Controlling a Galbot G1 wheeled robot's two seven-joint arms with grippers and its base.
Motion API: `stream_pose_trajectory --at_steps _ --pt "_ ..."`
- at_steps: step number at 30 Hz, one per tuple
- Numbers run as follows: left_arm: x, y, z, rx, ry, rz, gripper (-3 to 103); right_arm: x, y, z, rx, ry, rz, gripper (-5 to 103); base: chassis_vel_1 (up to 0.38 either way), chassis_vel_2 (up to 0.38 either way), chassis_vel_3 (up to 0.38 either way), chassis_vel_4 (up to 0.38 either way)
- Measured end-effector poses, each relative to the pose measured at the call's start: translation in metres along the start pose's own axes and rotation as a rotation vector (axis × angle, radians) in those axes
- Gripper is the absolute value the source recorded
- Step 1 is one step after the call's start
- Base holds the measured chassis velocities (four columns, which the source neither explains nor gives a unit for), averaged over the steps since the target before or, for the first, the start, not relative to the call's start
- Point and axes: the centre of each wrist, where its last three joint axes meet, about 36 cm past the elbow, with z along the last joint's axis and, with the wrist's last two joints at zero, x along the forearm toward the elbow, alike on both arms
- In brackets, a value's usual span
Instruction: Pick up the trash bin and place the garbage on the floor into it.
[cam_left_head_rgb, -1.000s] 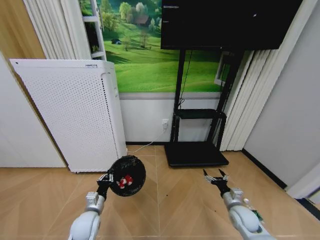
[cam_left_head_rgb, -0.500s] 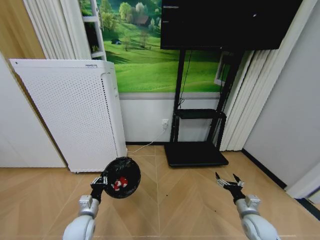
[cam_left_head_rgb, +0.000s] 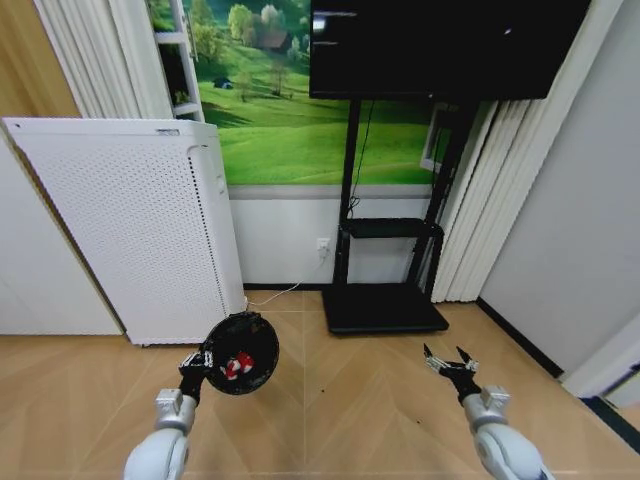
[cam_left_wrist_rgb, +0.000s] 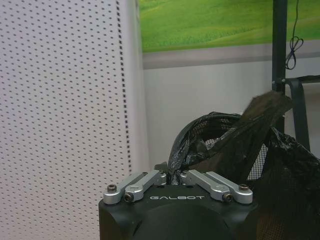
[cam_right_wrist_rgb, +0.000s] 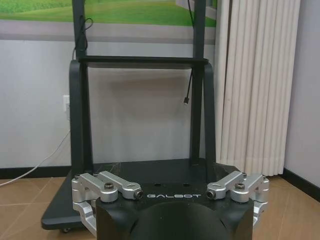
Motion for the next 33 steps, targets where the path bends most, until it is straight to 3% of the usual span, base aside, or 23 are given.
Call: stream_pose_trajectory --at_steps 22,31,33 --pt "-0.005 -0.004 0.006 0.008 0.012 0.000 6 -0.011 0.009 0.015 0.017 0.020 -0.025 100 -0.304 -0.306 0.308 0.307" --pt "-0.004 -0.006 0.011 0.001 0.028 0.007 6 -0.011 0.020 0.040 0.046 0.166 -0.087 100 -0.006 -0.031 0.044 0.013" --pt "-0.004 -0.006 0.014 -0.005 0.032 0.007 6 -0.008 0.022 0.060 0.045 0.257 -0.105 100 0.080 0.103 -0.056 -0.072"
